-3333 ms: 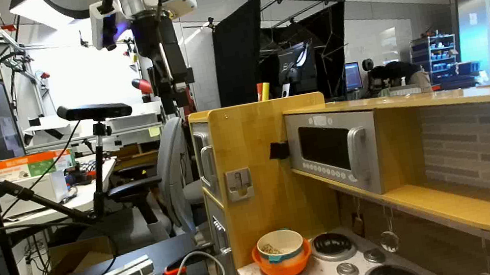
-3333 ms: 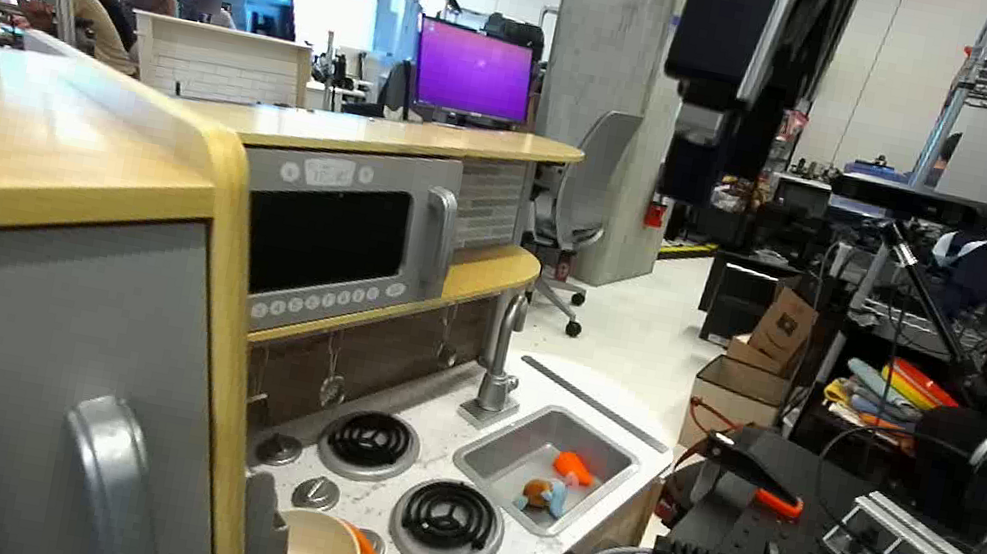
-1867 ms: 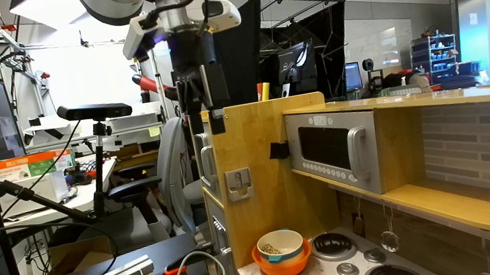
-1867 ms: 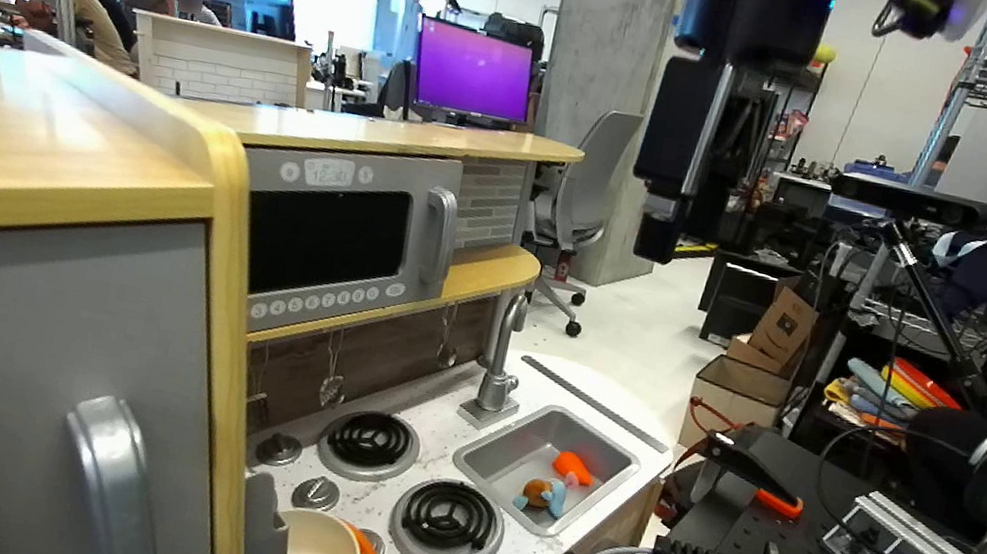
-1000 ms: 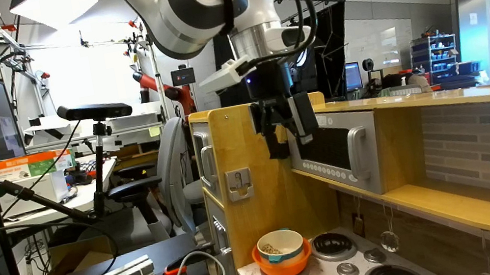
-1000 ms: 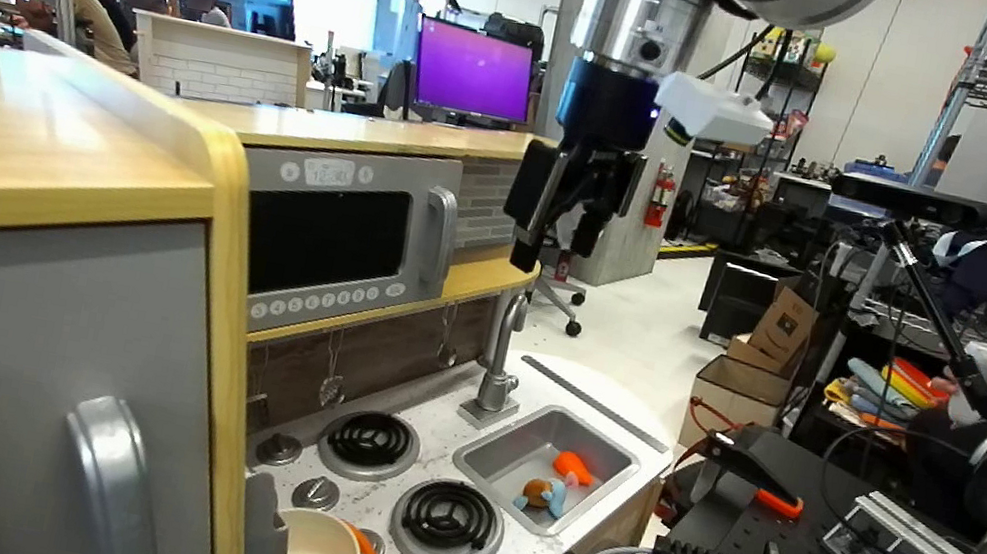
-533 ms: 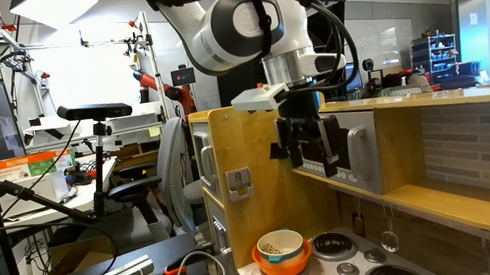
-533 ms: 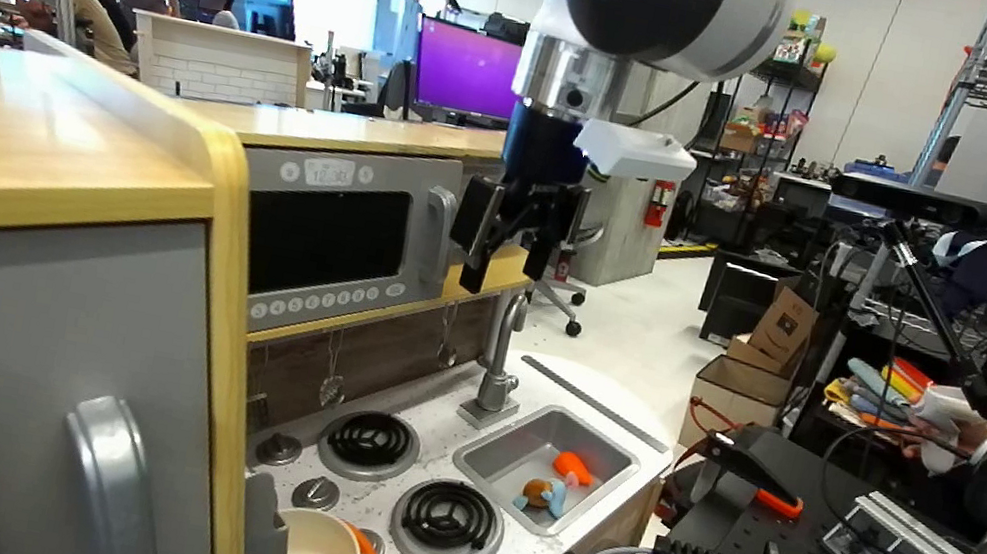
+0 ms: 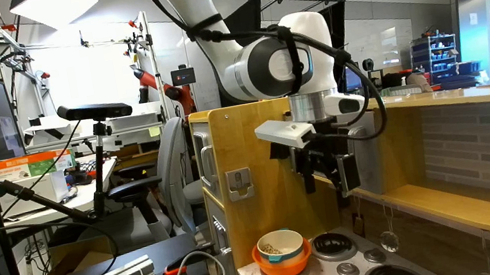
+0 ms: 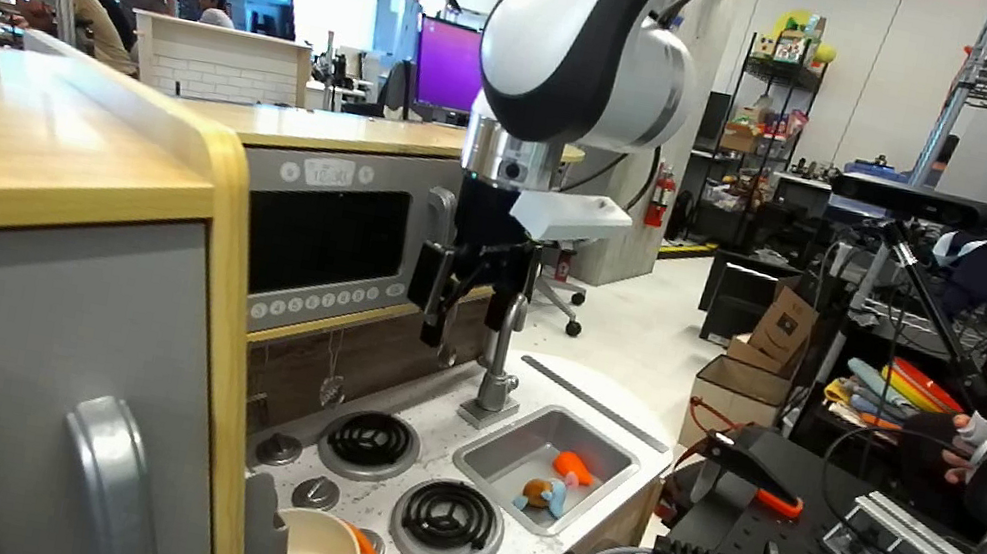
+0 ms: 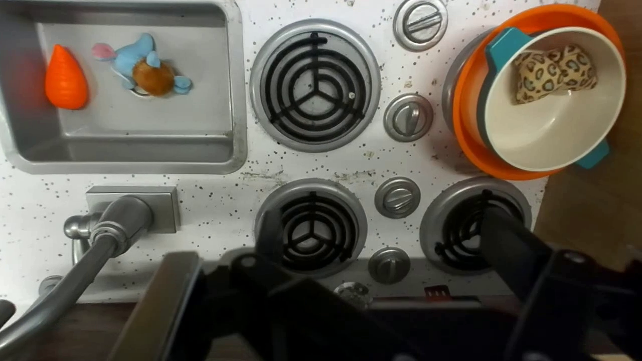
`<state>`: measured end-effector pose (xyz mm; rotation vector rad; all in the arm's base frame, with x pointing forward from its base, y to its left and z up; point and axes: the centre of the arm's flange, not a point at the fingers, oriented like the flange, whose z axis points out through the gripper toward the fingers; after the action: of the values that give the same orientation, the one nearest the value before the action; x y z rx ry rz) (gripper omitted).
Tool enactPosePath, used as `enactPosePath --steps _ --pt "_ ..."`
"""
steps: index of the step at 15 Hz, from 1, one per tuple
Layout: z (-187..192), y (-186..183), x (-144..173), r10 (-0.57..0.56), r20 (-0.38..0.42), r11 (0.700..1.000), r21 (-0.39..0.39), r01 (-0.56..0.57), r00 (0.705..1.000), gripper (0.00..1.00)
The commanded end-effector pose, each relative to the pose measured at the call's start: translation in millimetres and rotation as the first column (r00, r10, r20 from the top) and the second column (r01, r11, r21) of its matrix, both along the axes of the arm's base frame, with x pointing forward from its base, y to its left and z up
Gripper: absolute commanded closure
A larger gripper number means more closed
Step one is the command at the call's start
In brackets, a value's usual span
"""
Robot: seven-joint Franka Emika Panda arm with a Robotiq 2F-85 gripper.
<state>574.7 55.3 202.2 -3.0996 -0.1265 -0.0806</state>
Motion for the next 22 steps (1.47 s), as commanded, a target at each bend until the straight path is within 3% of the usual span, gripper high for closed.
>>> enactPosePath --steps 1,11,15,22 --pt "-10.4 15.4 8.5 0.014 -0.001 1.0 -0.001 -0.014 1.0 0.0" --pt "-21.9 16.7 13.5 -0.064 -0.006 0.998 0.012 0.065 0.998 0.0" --pt "-24.2 38.4 10.6 -0.071 0.0 0.997 0.019 0.071 0.997 0.0" --pt "-32.0 85.1 -21.6 -0.053 -0.009 0.998 0.021 0.053 0.999 0.0"
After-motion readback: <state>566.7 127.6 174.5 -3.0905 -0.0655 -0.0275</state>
